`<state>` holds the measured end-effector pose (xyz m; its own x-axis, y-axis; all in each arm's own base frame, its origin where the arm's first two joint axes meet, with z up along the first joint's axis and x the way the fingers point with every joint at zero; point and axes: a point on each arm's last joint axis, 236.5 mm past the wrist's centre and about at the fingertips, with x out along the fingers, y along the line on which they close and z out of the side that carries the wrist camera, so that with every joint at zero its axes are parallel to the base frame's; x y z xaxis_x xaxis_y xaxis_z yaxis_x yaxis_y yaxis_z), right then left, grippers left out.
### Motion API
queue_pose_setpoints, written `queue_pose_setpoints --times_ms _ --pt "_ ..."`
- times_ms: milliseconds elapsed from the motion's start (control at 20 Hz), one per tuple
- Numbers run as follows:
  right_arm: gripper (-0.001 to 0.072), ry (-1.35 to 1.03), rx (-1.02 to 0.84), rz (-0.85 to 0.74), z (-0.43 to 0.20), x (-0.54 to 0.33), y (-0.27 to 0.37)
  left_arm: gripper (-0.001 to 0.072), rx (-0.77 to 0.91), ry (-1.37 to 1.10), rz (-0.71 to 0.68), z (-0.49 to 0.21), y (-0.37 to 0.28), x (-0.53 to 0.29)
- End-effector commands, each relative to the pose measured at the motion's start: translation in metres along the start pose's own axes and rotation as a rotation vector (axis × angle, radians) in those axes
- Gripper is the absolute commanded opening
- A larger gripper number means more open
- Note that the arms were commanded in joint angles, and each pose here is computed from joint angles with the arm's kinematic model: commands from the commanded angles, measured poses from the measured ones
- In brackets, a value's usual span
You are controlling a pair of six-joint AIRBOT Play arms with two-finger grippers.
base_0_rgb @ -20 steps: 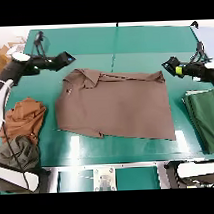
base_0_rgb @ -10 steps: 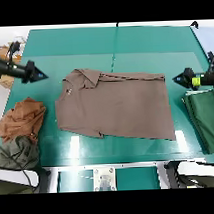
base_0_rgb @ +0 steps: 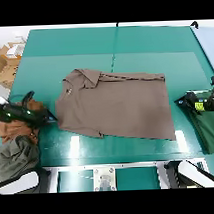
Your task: Fold the shirts.
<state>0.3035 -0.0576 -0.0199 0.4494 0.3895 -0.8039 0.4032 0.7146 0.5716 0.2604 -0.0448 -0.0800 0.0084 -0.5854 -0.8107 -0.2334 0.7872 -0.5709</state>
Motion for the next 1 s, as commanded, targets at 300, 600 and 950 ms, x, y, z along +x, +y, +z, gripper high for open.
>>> queue_pose_setpoints --times_ms 300,600,950 --pt "0.0301 0.000 0.053 -0.076 -0.011 -0.006 -0.026 0.0305 0.009 -0.084 -0.037 0.001 -0.003 0.050" --pt "0.0370 0.063 0.210 -0.202 -0.033 -0.027 -0.075 0.0024 0.076 -0.053 -0.034 0.000 -0.008 0.044" --pt "0.0405 0.329 0.237 -0.112 -0.087 -0.001 -0.103 0.0024 0.086 -0.052 -0.042 0.003 -0.013 0.040"
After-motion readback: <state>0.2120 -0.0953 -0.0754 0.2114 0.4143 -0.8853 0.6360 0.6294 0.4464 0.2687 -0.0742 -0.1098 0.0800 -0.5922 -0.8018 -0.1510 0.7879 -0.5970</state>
